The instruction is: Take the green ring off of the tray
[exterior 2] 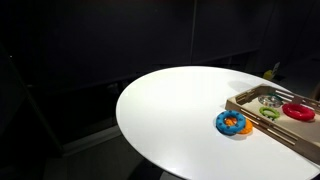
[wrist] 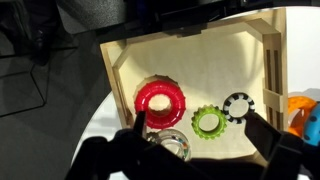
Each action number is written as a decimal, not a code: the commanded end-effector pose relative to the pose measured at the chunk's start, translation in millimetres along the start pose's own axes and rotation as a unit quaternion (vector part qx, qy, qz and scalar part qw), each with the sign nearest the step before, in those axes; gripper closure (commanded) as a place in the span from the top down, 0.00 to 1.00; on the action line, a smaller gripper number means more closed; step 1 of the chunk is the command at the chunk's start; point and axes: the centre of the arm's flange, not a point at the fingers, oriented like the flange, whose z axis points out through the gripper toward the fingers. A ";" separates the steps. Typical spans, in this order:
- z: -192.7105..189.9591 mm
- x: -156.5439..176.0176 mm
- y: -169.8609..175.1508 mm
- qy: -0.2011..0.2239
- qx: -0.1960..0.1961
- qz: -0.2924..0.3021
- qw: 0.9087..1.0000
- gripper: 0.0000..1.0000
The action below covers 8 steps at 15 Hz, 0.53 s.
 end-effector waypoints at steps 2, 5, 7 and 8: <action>-2.6 19.5 -18.8 0.020 0.002 -0.019 1.000 1.00; -2.0 32.7 -33.3 0.034 -0.007 -0.029 0.999 1.00; 3.0 43.4 -40.0 0.044 -0.015 -0.036 0.998 1.00; 6.8 48.9 -42.3 0.047 -0.016 -0.039 0.998 1.00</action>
